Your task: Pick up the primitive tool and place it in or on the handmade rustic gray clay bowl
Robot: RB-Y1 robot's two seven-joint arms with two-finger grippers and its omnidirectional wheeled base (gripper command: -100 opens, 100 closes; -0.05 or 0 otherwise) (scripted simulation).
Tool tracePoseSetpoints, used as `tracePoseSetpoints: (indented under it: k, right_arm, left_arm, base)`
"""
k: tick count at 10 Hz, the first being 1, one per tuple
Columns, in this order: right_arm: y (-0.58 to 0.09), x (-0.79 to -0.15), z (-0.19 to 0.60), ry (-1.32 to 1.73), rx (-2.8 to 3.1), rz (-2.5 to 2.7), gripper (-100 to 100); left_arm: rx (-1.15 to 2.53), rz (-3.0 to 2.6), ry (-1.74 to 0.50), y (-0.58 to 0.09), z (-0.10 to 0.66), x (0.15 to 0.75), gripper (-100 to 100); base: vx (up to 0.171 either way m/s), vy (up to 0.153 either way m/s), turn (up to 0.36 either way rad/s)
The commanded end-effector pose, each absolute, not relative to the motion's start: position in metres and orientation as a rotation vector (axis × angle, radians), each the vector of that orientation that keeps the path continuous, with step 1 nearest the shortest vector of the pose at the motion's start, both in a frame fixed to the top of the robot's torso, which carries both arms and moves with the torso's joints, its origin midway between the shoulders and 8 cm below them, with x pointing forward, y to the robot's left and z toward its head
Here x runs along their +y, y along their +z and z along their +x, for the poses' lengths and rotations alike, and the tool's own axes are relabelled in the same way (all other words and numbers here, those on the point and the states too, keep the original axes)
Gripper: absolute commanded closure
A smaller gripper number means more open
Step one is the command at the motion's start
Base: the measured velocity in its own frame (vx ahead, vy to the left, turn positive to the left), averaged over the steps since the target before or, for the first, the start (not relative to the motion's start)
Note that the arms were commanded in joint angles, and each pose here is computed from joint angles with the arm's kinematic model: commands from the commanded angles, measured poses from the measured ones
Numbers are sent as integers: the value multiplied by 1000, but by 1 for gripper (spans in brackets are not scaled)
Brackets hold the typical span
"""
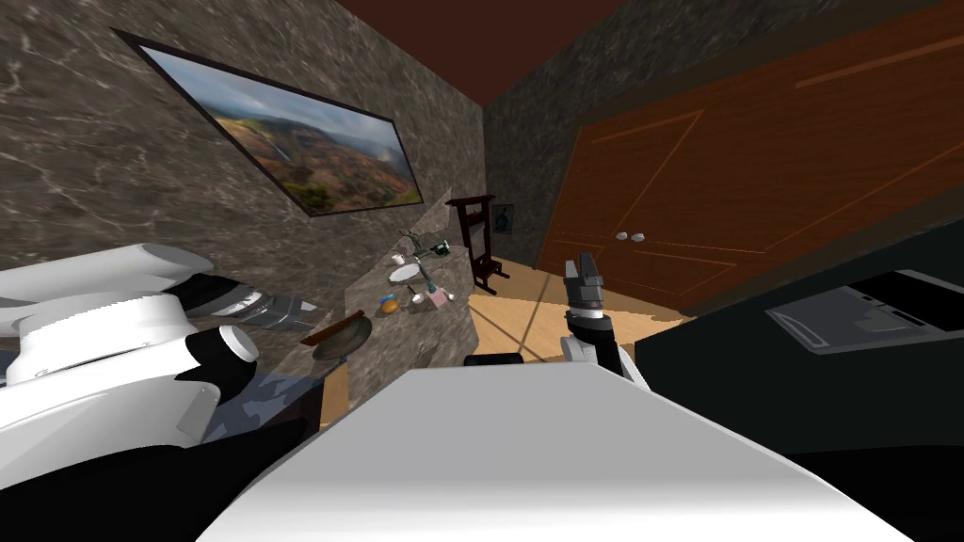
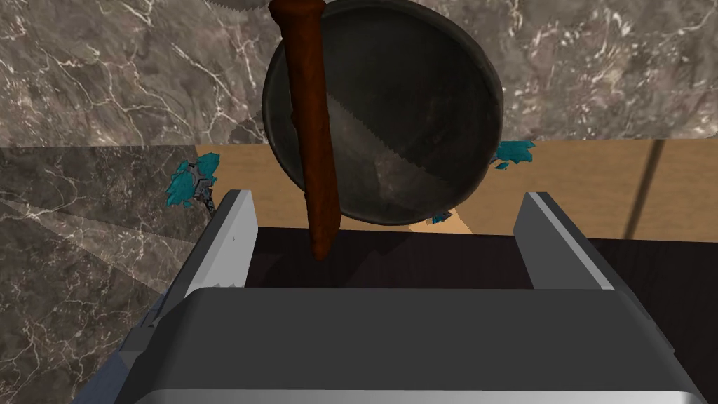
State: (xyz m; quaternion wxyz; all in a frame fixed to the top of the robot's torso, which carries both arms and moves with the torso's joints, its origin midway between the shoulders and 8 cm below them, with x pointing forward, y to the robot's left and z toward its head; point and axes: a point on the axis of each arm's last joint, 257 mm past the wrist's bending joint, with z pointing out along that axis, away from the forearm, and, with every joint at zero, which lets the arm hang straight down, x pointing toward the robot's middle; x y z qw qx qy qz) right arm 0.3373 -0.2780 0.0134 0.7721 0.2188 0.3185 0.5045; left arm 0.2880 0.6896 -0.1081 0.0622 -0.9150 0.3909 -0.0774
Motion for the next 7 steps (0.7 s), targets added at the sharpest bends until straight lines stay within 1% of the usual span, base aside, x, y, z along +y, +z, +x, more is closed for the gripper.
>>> tracePoseSetpoints:
  k: [1, 2, 7]
  right_arm:
    - [13, -278, 337, 1093, 690, 474, 0]
    - [13, -278, 337, 1093, 690, 474, 0]
    - [13, -278, 337, 1093, 690, 474, 0]
  left_arm:
    - [1182, -2766, -234, -108, 288, 690, -100]
    - [1183, -2768, -233, -107, 287, 689, 0]
    - [1183, -2768, -233, -107, 287, 689, 0]
  base:
    - [0, 0, 0]
    - [0, 0, 0]
    - [0, 0, 0]
